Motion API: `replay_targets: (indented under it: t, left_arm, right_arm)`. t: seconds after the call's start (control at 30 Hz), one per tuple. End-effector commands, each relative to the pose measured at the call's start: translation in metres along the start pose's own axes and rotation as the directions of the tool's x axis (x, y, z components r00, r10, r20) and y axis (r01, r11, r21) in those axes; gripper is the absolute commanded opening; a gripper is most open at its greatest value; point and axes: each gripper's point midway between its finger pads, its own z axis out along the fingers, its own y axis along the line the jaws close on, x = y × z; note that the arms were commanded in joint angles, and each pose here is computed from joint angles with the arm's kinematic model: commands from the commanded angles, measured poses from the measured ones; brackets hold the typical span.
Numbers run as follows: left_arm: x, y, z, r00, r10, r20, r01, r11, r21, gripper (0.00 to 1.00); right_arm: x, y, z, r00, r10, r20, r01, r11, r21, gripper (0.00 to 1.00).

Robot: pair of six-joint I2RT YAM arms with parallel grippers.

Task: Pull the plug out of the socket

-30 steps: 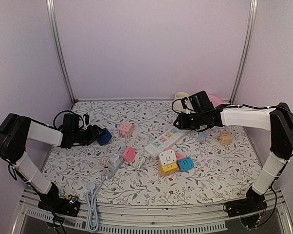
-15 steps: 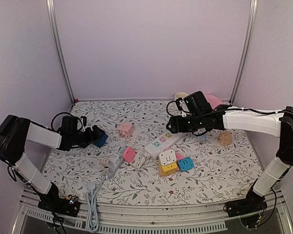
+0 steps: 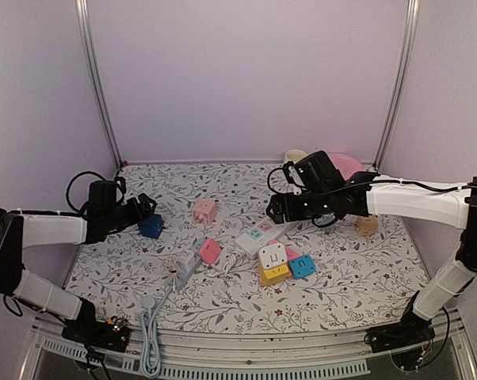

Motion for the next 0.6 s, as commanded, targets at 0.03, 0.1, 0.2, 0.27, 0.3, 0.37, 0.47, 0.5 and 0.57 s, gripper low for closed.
replay_targets:
  t: [0.03,0.1,0.2,0.27,0.3,0.37,0.47,0.5,0.57]
  left_arm:
    - [-0.012,-0.021,-0.018,0.99,0.126,0.057,-0.125,0.992,-0.02,0.97]
    - [-0.013,-0.046,-0.025,0.979,0.188,0.075,-0.191,0.981,0.026,0.97]
    - [-0.007,-0.084,-0.034,0.957,0.273,0.098,-0.283,0.954,0.103,0.97]
    - [0.0,-0.107,-0.039,0.947,0.304,0.106,-0.318,0.935,0.16,0.97]
    - [0.002,-0.116,-0.041,0.944,0.31,0.108,-0.326,0.928,0.183,0.96]
    - [0.009,-0.135,-0.045,0.937,0.331,0.111,-0.348,0.905,0.243,0.96]
    - [0.02,-0.162,-0.05,0.917,0.379,0.121,-0.398,0.859,0.322,0.96]
    - [0.025,-0.169,-0.051,0.91,0.397,0.123,-0.414,0.843,0.345,0.96]
    - [0.034,-0.183,-0.054,0.897,0.423,0.126,-0.437,0.81,0.391,0.96]
  right_arm:
    - [-0.001,0.005,-0.015,1.0,0.004,0.008,-0.004,1.0,0.011,0.9]
    - [0.001,0.008,-0.019,1.0,0.005,0.005,-0.005,1.0,0.008,0.9]
    - [0.009,0.013,-0.025,1.0,0.002,-0.01,-0.002,1.0,0.004,0.9]
    - [0.017,0.02,-0.028,1.0,-0.007,-0.029,0.007,1.0,0.0,0.9]
    - [0.023,0.024,-0.029,0.999,-0.01,-0.043,0.01,1.0,-0.004,0.9]
    - [0.035,0.031,-0.03,0.997,-0.02,-0.071,0.02,1.0,0.0,0.9]
    - [0.055,0.038,-0.03,0.993,-0.031,-0.11,0.034,0.999,0.026,0.9]
    - [0.06,0.039,-0.031,0.992,-0.035,-0.12,0.04,0.999,0.037,0.91]
    - [0.069,0.039,-0.034,0.991,-0.033,-0.13,0.043,0.997,0.071,0.91]
